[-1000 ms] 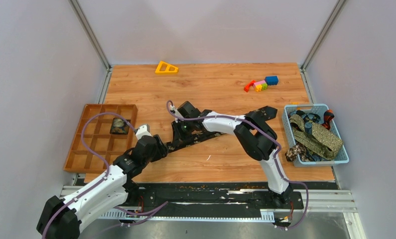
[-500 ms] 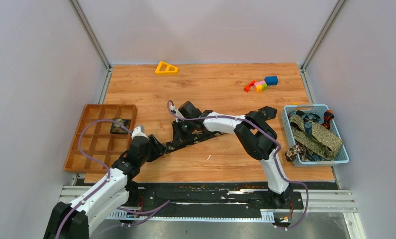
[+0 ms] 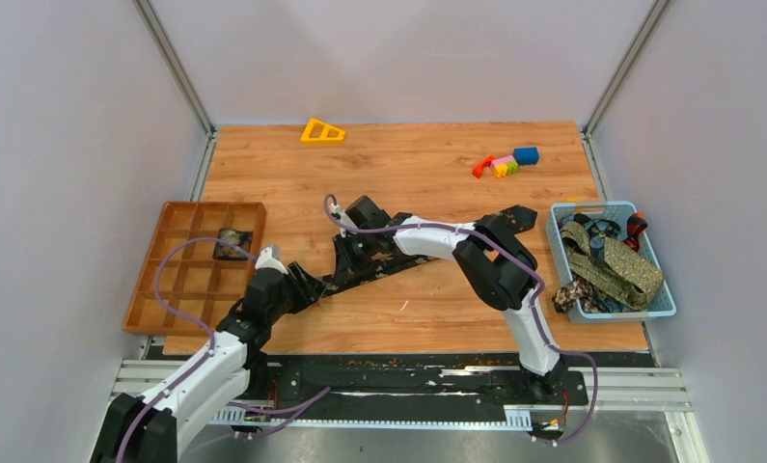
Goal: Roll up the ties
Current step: Roll the tie at the center of the board.
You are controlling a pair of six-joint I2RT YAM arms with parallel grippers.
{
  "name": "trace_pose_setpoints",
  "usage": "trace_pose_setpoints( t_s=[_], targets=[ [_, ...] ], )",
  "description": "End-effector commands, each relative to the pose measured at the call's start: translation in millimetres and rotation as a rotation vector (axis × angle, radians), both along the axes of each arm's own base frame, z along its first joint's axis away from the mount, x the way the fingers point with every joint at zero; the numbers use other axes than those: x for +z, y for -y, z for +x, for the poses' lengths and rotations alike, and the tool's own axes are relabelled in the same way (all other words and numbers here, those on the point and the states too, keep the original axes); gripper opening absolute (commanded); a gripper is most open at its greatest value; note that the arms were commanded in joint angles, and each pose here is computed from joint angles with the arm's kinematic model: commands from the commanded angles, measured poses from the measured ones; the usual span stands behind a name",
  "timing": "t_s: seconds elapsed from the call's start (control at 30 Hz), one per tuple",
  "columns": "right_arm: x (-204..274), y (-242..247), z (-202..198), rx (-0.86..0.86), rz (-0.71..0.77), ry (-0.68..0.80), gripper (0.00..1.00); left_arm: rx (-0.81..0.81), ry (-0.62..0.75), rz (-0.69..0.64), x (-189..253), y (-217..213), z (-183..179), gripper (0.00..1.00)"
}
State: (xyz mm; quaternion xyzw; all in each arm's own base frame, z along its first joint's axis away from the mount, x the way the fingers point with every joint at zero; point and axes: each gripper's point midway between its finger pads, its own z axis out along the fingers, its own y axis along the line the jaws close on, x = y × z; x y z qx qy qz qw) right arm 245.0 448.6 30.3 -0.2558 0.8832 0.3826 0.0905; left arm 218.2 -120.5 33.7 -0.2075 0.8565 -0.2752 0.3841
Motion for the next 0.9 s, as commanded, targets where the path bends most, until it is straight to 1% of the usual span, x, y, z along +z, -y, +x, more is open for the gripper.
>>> trace_pose_setpoints(
  t_s=[0.0, 0.27, 0.47, 0.53, 0.6, 0.67, 0.73, 0.8, 0.87],
  targets=[
    [-35, 18, 4, -0.027, -0.111, 0.011, 0.0, -0.01, 0.032, -0.021, 3, 3, 5, 0.58],
    [-34, 18, 4, -0.027, -0.11, 0.012, 0.0, -0.009, 0.009, -0.027, -7, 4, 6, 0.54],
    [-35, 19, 3, -0.023, -0.115, 0.008, 0.0, 0.017, -0.005, -0.024, -13, 1, 5, 0.46],
    [-35, 20, 4, -0.023, -0.116, 0.009, 0.0, 0.027, -0.007, -0.022, -15, -1, 5, 0.41],
    [-35, 19, 3, -0.022, -0.117, 0.011, 0.0, 0.032, -0.007, -0.021, -17, -2, 5, 0.32],
    [-34, 20, 5, -0.025, -0.124, 0.015, 0.0, 0.033, -0.011, -0.014, -18, -3, 5, 0.17],
    [-29, 19, 5, -0.022, -0.121, 0.022, 0.0, 0.026, -0.017, -0.001, -18, -3, 6, 0.08],
    [-21, 17, 8, -0.023, -0.115, 0.03, 0.0, 0.012, -0.025, 0.014, -18, -2, 6, 0.01],
    [-10, 14, 11, -0.024, -0.107, 0.047, 0.05, 0.001, -0.031, 0.029, -17, -2, 7, 0.0]
  ],
)
